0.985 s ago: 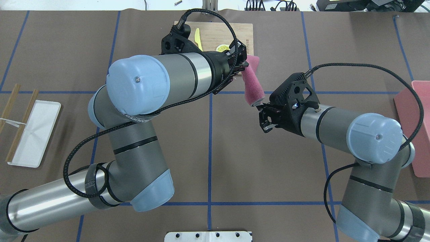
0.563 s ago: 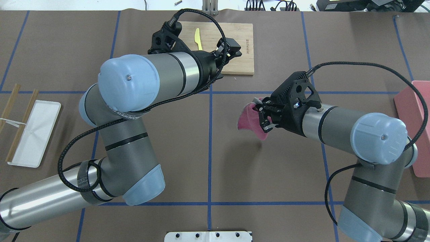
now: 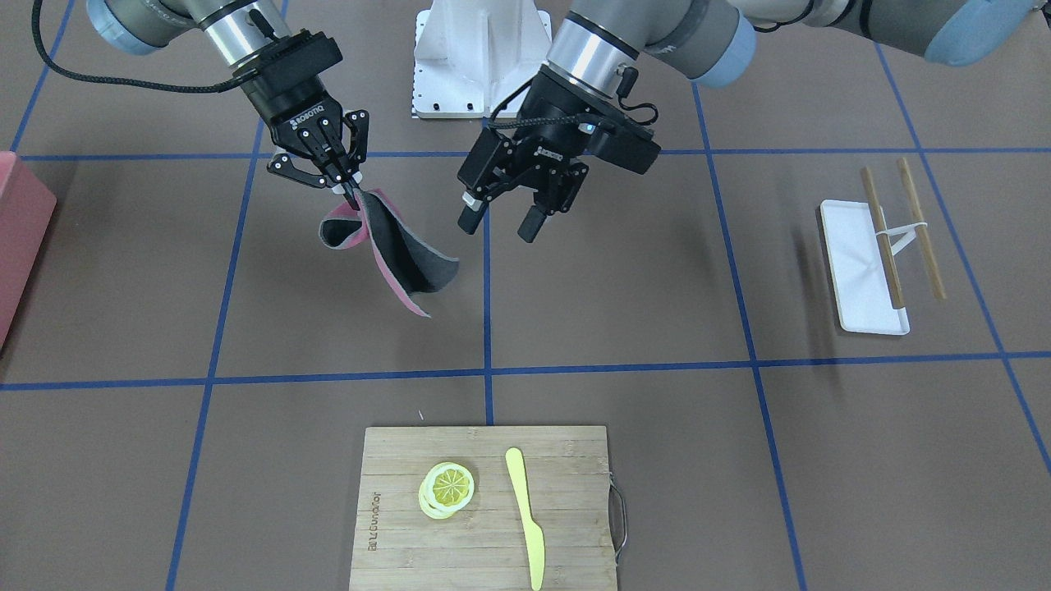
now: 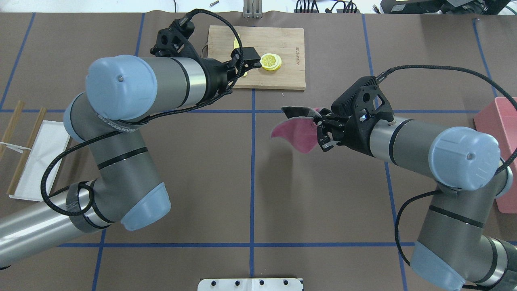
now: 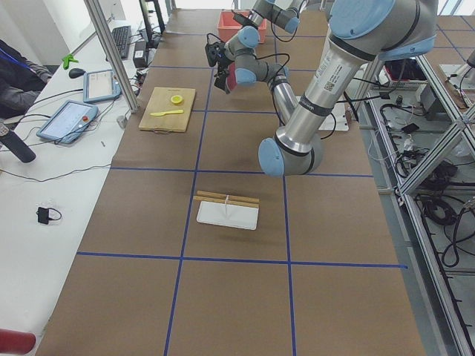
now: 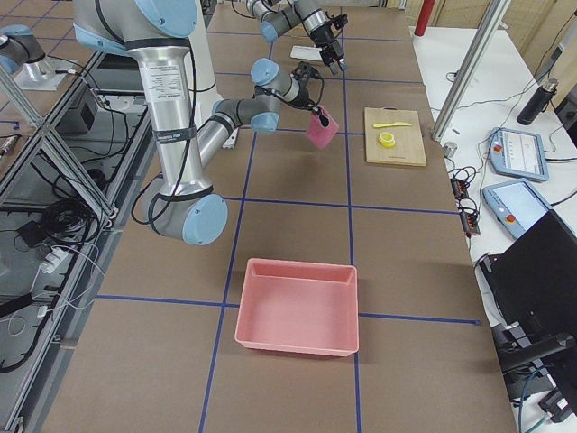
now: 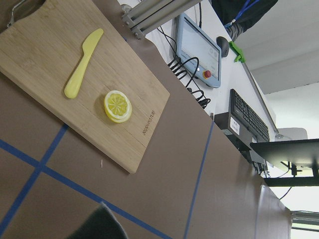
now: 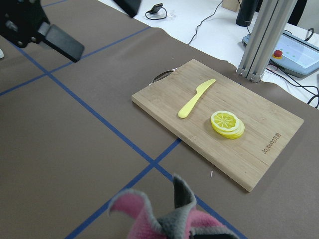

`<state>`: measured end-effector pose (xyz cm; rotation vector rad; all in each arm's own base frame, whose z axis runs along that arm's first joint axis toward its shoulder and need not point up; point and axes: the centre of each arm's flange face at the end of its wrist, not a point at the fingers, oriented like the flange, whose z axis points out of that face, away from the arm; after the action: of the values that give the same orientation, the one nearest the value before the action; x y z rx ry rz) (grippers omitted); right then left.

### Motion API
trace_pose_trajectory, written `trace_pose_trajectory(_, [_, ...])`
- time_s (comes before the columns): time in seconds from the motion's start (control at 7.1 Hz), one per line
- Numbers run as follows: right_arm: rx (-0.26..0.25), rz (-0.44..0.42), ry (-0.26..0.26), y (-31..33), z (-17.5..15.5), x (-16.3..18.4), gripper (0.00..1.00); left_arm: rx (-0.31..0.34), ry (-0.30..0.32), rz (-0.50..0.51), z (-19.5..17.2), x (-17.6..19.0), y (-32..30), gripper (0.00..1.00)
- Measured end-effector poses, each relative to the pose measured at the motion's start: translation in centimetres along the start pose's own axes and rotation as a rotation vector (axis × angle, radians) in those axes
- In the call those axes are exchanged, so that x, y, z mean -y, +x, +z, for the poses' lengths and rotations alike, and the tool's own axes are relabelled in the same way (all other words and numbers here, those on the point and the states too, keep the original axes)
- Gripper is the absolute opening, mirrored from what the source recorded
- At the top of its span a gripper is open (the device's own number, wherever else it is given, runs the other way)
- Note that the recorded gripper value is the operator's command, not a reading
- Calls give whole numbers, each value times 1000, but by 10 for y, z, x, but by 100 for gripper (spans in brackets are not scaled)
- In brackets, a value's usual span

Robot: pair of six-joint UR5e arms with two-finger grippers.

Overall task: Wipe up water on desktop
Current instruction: 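Open the left gripper and withdraw while the right gripper pulls the cloth away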

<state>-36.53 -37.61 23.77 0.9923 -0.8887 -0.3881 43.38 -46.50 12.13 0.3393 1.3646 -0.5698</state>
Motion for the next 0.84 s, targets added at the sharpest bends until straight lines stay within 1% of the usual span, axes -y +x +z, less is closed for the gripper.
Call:
trace_pose_trajectory(0.14, [-35,5,-21,14,0,3,0,96,-1,187,1,14,-26,99])
trace_pose_trajectory(0.28, [-65,13,-52,30,-1,6,0,219,-13,361,-8,29,-39,99])
trace_pose_trajectory(0.42, [-84,29,-92,51,-3,10,0,346,-30,503,-27,46,-45,99])
trace_pose_trajectory(0.56, [-97,48,-130,71,-7,12,0,455,-52,623,-49,68,-53,99])
trace_pose_trajectory(0.7, [-109,65,-161,89,-11,11,0,545,-81,709,-70,98,-69,99])
trace_pose_trajectory(0.84, [-126,78,-189,107,-14,4,0,618,-121,779,-92,140,-94,99])
